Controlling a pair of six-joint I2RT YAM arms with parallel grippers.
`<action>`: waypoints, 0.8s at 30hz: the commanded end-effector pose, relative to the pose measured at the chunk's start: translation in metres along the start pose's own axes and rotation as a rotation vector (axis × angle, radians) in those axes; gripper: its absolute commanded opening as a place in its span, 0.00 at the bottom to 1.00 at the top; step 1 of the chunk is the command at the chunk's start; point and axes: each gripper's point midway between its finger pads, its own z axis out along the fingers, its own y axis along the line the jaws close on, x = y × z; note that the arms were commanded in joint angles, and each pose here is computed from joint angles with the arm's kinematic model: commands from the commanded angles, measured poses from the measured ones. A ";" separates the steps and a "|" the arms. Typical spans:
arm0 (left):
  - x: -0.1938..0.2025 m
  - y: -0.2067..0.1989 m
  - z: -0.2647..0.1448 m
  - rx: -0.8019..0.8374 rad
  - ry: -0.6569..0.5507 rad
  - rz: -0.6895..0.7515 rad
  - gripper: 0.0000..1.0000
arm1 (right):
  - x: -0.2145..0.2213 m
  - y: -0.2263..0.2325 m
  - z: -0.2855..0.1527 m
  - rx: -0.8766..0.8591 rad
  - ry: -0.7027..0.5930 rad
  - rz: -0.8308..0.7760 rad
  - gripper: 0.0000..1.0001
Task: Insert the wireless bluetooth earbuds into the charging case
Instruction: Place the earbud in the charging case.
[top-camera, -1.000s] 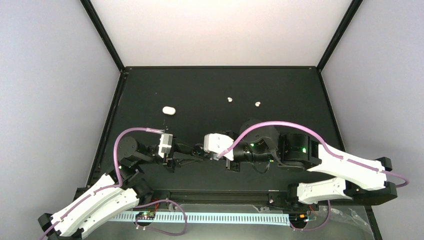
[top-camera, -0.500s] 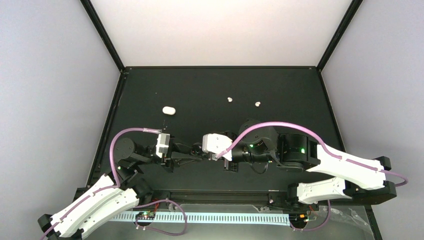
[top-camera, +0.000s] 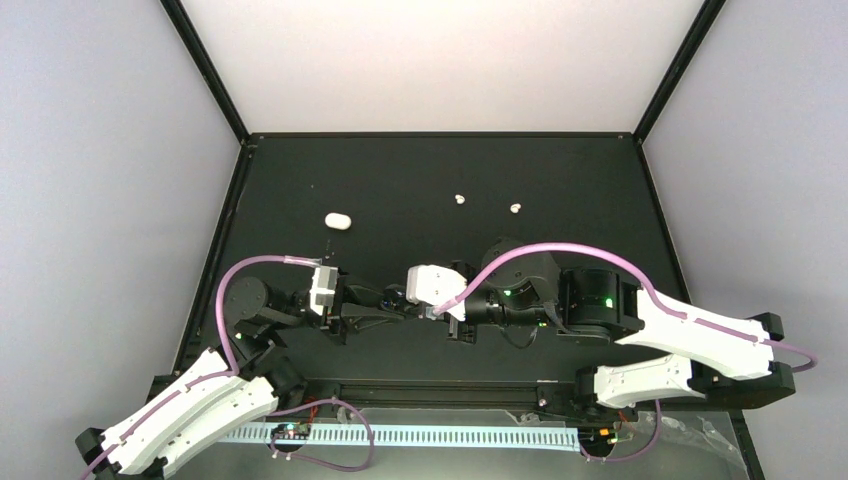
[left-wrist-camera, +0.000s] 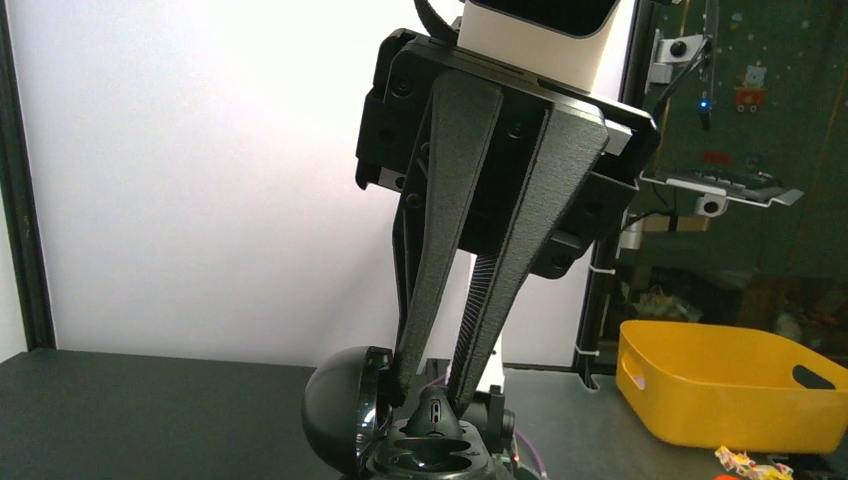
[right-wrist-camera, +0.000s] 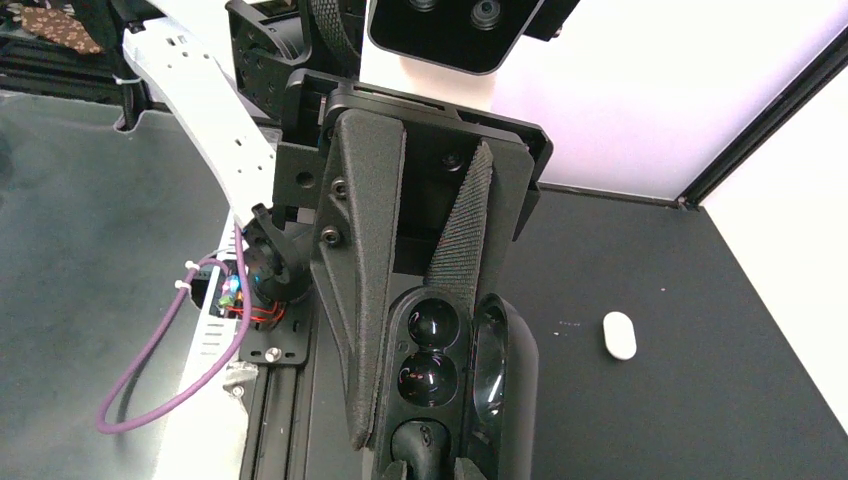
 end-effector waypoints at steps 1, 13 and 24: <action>-0.014 -0.003 -0.001 -0.002 -0.045 0.040 0.01 | -0.017 0.000 -0.014 0.005 -0.068 0.016 0.13; -0.005 0.005 0.000 -0.031 -0.023 0.025 0.02 | -0.023 -0.002 -0.027 0.013 -0.108 0.032 0.18; -0.006 0.008 -0.001 -0.052 -0.030 0.019 0.02 | -0.027 -0.044 -0.078 0.274 -0.303 0.145 0.25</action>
